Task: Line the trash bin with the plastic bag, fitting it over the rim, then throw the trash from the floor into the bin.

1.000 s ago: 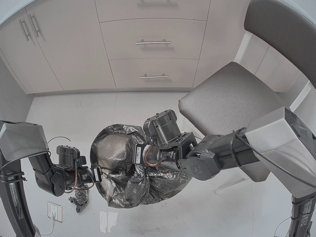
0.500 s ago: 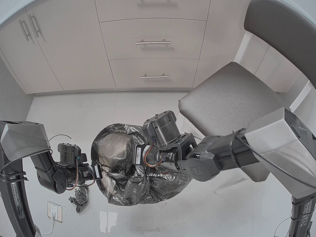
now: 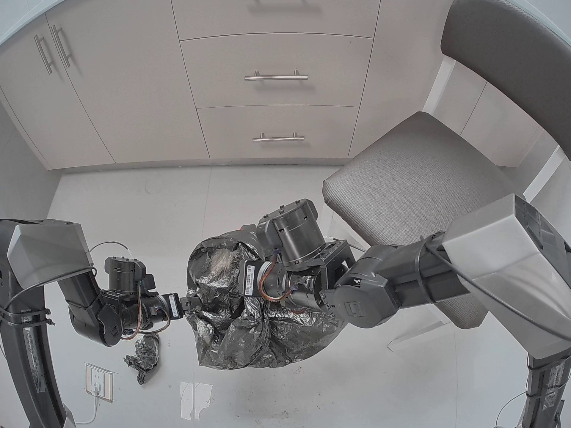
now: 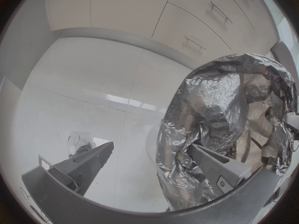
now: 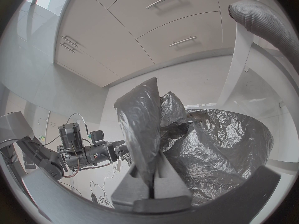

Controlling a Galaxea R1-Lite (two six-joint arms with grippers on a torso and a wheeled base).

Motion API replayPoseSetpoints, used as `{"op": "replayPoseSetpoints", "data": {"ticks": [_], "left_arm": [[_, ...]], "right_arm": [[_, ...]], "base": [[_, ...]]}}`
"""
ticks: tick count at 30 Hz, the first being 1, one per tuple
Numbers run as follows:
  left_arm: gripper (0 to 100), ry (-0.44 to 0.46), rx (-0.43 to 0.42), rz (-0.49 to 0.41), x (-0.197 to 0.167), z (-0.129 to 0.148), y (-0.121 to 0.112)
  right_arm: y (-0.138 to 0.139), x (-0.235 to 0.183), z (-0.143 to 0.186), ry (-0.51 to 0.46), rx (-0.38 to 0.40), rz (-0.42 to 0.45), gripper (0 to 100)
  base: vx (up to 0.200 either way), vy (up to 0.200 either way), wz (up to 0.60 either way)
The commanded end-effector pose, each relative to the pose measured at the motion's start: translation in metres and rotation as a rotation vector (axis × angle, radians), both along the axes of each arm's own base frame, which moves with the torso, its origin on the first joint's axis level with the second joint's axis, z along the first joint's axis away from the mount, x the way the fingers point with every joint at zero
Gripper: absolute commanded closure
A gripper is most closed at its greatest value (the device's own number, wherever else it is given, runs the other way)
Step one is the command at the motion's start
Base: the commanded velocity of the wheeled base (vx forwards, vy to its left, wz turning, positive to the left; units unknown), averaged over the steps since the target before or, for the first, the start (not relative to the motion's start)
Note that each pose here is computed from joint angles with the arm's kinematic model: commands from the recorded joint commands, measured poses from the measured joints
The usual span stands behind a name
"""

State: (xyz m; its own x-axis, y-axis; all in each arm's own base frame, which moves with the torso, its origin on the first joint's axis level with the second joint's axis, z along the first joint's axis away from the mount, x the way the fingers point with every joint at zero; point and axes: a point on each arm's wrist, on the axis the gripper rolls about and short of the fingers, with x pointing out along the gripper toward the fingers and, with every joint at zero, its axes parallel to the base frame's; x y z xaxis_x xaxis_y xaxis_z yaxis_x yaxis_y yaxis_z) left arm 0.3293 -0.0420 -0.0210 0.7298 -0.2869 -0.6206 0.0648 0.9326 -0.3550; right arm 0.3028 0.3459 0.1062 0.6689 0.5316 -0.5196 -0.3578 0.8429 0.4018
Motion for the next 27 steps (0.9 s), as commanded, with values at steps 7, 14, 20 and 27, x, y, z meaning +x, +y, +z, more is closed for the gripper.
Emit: {"op": "replayPoseSetpoints", "data": {"ticks": [7, 14, 20, 27], "left_arm": [[0, -0.040, 0.040, 0.061, -0.002, 0.012, 0.007], [0, -0.139, 0.032, 0.024, -0.033, 0.060, 0.003], [0, -0.205, -0.016, -0.096, -0.070, 0.093, -0.015], [0, -0.213, -0.033, -0.315, -0.114, 0.101, -0.042]], "right_arm": [[-0.002, 0.003, 0.001, -0.017, 0.021, -0.006, 100], [-0.002, 0.003, 0.000, -0.018, 0.017, -0.006, 100], [-0.001, 0.001, 0.002, -0.032, 0.008, -0.005, 100], [-0.002, 0.001, -0.002, -0.047, -0.030, 0.008, 100]], "base": [[0.000, 0.000, 0.00], [0.000, 0.000, 0.00], [0.000, 0.000, 0.00], [0.000, 0.000, 0.00]]}}
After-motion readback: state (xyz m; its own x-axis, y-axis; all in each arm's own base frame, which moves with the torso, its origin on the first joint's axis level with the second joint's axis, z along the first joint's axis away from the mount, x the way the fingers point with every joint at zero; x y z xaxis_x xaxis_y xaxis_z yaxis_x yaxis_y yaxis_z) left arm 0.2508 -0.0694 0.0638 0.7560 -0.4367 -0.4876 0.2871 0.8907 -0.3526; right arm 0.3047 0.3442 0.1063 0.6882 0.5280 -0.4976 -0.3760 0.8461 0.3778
